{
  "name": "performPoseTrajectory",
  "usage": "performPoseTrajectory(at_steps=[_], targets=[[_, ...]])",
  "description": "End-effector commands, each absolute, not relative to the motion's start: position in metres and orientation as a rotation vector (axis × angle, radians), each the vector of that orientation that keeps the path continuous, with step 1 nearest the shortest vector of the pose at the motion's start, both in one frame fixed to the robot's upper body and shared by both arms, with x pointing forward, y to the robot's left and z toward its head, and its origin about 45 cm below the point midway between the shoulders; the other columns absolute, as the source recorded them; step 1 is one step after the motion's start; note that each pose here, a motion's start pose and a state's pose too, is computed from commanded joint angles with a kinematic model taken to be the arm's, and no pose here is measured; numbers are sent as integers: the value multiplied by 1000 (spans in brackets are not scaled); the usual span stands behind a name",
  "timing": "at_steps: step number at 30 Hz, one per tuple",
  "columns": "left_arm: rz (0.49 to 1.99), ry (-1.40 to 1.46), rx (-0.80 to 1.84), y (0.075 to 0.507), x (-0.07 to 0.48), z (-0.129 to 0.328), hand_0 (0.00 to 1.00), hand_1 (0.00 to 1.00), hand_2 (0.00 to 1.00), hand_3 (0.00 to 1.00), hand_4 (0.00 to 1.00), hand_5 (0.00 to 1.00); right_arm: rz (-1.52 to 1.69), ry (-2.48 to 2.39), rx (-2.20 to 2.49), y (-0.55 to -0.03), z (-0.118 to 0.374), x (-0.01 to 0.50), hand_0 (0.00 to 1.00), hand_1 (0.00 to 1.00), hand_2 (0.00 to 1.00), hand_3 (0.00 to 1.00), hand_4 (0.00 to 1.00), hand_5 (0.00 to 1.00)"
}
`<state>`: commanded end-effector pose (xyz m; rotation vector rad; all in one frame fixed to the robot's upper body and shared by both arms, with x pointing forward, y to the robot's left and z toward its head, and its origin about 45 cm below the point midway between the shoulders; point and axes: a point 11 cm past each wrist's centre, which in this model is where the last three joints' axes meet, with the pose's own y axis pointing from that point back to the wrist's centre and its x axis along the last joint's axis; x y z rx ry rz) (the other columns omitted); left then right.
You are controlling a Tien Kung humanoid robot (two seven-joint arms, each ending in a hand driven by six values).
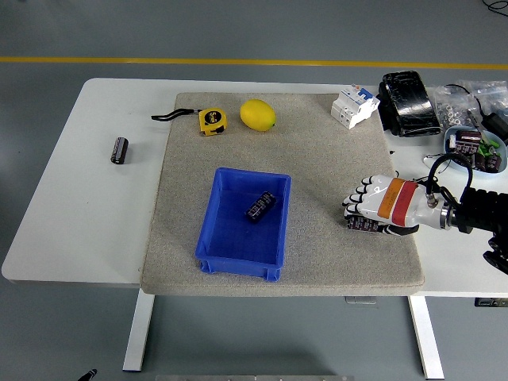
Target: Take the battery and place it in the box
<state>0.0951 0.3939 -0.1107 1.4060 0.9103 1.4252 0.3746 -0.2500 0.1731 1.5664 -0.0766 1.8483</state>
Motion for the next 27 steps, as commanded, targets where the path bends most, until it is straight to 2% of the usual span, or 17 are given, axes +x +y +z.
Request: performPoseTrajectory(at_steps=[15, 27], targets=[[1428, 912, 1413, 397, 93, -110, 546, 553, 630, 715, 820, 954, 1881, -168, 1590, -242, 204, 380, 601, 643, 762, 526, 730, 38], [1425, 915, 1432, 401, 87, -110, 540, 553, 628, 714, 822, 952, 1988, -268, 1698, -175, 253, 385, 602, 642, 758, 531, 738, 42]])
